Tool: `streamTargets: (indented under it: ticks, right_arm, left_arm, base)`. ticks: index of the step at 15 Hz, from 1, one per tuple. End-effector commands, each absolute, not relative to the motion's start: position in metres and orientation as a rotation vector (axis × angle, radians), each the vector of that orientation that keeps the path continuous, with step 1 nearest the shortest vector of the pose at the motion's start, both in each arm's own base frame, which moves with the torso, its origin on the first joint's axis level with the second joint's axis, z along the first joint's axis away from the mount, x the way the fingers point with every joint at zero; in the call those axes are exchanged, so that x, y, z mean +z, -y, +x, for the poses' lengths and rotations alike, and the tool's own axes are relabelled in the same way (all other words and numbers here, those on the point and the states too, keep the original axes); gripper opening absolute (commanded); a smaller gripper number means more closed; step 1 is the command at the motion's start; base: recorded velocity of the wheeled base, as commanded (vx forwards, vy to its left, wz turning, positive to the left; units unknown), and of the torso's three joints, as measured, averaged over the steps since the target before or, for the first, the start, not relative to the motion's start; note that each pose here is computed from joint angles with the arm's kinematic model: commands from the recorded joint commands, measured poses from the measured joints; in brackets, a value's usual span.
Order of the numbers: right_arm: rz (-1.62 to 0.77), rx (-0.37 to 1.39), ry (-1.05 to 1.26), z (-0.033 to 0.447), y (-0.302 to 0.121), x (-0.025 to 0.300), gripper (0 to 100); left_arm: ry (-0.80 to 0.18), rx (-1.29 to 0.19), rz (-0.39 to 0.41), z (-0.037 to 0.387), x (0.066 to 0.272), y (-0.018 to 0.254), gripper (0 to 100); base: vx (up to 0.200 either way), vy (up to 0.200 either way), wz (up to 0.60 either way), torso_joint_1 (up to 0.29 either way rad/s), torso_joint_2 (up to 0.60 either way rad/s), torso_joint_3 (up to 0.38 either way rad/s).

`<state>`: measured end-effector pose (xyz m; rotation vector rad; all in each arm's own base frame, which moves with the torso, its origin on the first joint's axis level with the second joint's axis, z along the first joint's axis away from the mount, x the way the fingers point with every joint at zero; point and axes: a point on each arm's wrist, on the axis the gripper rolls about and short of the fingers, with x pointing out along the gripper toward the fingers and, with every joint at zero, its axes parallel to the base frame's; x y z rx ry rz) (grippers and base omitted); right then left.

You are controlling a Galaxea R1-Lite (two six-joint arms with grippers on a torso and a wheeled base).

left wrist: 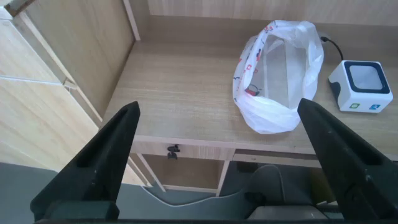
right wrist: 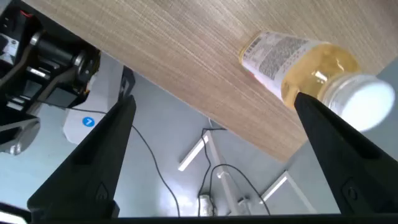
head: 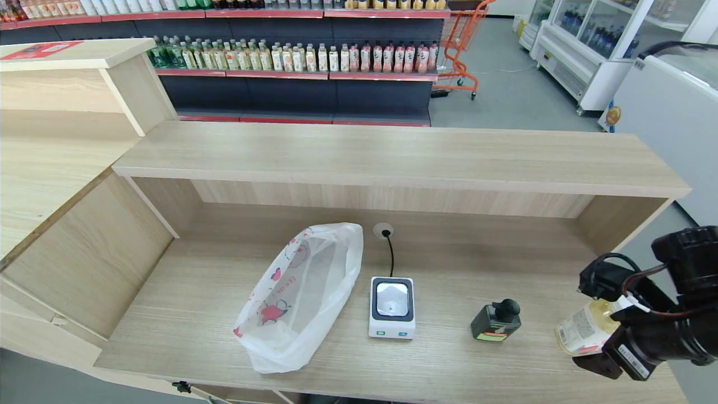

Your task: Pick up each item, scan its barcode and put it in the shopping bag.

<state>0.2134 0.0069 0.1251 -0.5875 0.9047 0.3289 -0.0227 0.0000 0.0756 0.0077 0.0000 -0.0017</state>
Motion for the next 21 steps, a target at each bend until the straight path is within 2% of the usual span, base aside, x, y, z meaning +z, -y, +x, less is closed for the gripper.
streamTargets:
  ticks: [1,3,7,13,20,21]
  right_arm:
    - [-0.637,0.390,-0.963,0.245,-0.009,0.091,100]
    - [-0.641,0.422,-0.945,0.256,-0.012,0.079,100]
    - [-0.600,0.596,-0.877,0.279,-0.033,0.059,100]
    - [-0.633,0.665,-0.759,0.313,-0.055,0.043,100]
    - [-0.659,0.749,-0.721,0.322,-0.072,0.030,100]
    - [-0.659,0.749,-0.721,0.322,-0.072,0.030,0]
  left_arm:
    - [0.000,-0.002,0.008,-0.023,0.076,0.000,100]
    - [0.000,-0.002,0.008,-0.023,0.076,0.000,100]
    - [0.000,0.000,0.008,-0.023,0.076,0.000,100]
    - [0.000,0.000,0.008,-0.023,0.076,0.000,100]
    - [0.000,0.000,0.008,-0.023,0.076,0.000,100]
    - [0.000,0.000,0.008,-0.023,0.076,0.000,100]
  base:
    - [0.000,0.000,0.00,0.000,0.00,0.000]
    - [0.000,0.000,0.00,0.000,0.00,0.000]
    - [0.000,0.000,0.00,0.000,0.00,0.000]
    - [0.000,0.000,0.00,0.000,0.00,0.000]
    - [0.000,0.000,0.00,0.000,0.00,0.000]
    - [0.000,0.000,0.00,0.000,0.00,0.000]
